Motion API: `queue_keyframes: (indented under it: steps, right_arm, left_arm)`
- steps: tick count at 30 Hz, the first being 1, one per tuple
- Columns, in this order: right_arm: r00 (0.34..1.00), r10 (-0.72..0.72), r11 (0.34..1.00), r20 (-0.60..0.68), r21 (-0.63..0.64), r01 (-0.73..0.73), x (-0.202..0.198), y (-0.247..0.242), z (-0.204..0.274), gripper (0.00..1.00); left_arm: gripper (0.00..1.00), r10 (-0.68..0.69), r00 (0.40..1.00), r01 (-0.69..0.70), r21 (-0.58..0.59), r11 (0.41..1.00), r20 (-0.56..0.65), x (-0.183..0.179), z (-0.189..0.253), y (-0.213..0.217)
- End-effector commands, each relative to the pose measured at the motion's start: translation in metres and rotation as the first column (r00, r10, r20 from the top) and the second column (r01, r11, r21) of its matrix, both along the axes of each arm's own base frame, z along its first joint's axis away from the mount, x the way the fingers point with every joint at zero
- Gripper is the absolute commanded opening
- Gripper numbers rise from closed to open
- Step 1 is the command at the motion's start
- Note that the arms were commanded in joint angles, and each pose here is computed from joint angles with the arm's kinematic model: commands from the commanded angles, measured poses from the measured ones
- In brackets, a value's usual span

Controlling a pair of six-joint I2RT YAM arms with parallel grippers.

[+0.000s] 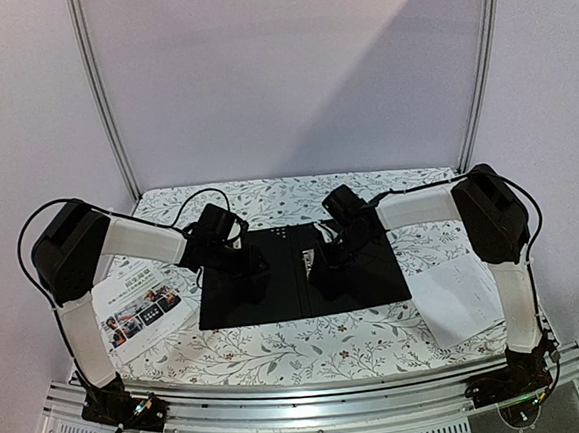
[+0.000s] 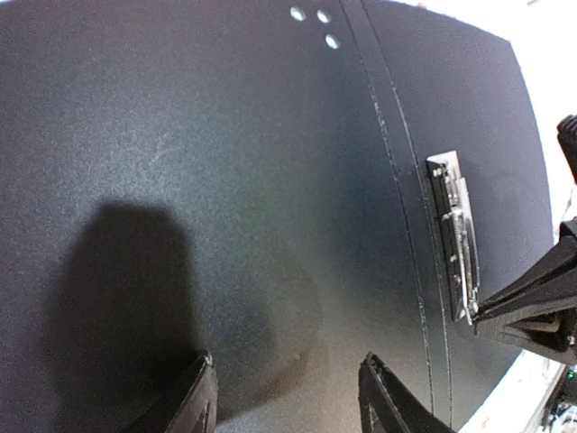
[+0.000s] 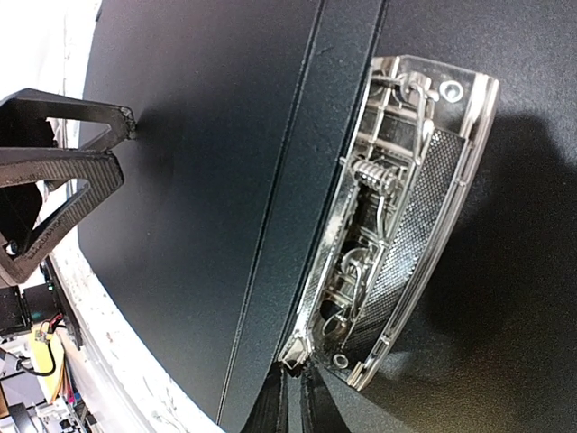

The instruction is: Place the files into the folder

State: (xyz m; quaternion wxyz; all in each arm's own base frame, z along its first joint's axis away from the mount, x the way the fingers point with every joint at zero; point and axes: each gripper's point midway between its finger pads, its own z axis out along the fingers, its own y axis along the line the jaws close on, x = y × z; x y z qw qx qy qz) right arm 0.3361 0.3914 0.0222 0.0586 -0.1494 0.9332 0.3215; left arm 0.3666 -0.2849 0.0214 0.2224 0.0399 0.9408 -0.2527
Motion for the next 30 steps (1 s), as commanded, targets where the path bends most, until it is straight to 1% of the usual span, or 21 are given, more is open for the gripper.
queue_keyframes:
  steps: [1, 6, 10, 12, 15, 16, 17, 20, 21, 22, 24, 26, 30]
  right_arm:
    - [0.999, -0.032, 0.971, -0.027, -0.236, 0.024, -0.008, -0.036, -0.062, 0.05]
    - [0.999, -0.035, 0.947, -0.001, -0.318, 0.033, -0.006, -0.051, -0.070, 0.04]
    - [0.999, -0.032, 0.949, 0.011, -0.313, 0.034, -0.004, -0.051, -0.065, 0.03]
    - [0.998, -0.040, 0.949, 0.043, -0.311, 0.052, 0.003, -0.051, -0.054, 0.03]
    - [0.994, -0.046, 0.965, 0.098, -0.253, 0.070, 0.013, -0.043, -0.023, 0.03]
    - [0.993, -0.040, 0.976, 0.109, -0.208, 0.062, 0.016, -0.034, -0.011, 0.04]
    - [0.991, -0.026, 0.990, 0.129, -0.132, 0.043, 0.018, -0.021, 0.008, 0.04]
    - [0.986, 0.020, 0.997, 0.168, 0.068, -0.032, 0.014, 0.011, 0.059, 0.09]
    - [0.985, 0.026, 0.993, 0.173, 0.112, -0.045, 0.013, 0.017, 0.070, 0.11]
    - [0.982, 0.020, 0.991, 0.190, 0.127, -0.045, 0.014, 0.018, 0.080, 0.12]
    - [0.974, 0.003, 0.993, 0.224, 0.115, -0.030, 0.018, 0.015, 0.088, 0.16]
    - [0.971, 0.001, 0.996, 0.237, 0.089, -0.023, 0.020, 0.010, 0.086, 0.23]
    - [0.983, 0.012, 0.998, 0.181, 0.063, -0.024, 0.015, 0.008, 0.066, 0.33]
  left_arm:
    - [0.54, -0.013, 0.997, 0.018, 0.055, 0.998, -0.077, -0.016, -0.029, 0.006]
    - [0.54, -0.012, 0.997, 0.017, 0.058, 0.998, -0.078, -0.017, -0.030, 0.007]
    - [0.54, -0.013, 0.997, 0.018, 0.061, 0.998, -0.081, -0.017, -0.032, 0.007]
    - [0.54, -0.011, 0.997, 0.016, 0.066, 0.998, -0.079, -0.017, -0.032, 0.008]
    - [0.54, -0.011, 0.996, 0.017, 0.070, 0.997, -0.084, -0.018, -0.035, 0.009]
    - [0.54, -0.012, 0.997, 0.018, 0.066, 0.998, -0.082, -0.018, -0.035, 0.008]
    - [0.54, -0.013, 0.997, 0.019, 0.062, 0.998, -0.082, -0.018, -0.035, 0.008]
    - [0.54, -0.020, 0.997, 0.026, 0.066, 0.998, -0.079, -0.016, -0.036, 0.007]
    - [0.54, -0.023, 0.997, 0.029, 0.068, 0.997, -0.079, -0.016, -0.036, 0.006]
    - [0.55, -0.024, 0.997, 0.029, 0.069, 0.997, -0.079, -0.015, -0.036, 0.006]
    - [0.55, -0.027, 0.996, 0.033, 0.070, 0.997, -0.081, -0.015, -0.037, 0.005]
    - [0.55, -0.029, 0.996, 0.035, 0.070, 0.997, -0.082, -0.015, -0.037, 0.005]
    - [0.55, -0.029, 0.997, 0.034, 0.071, 0.997, -0.075, -0.014, -0.035, 0.005]
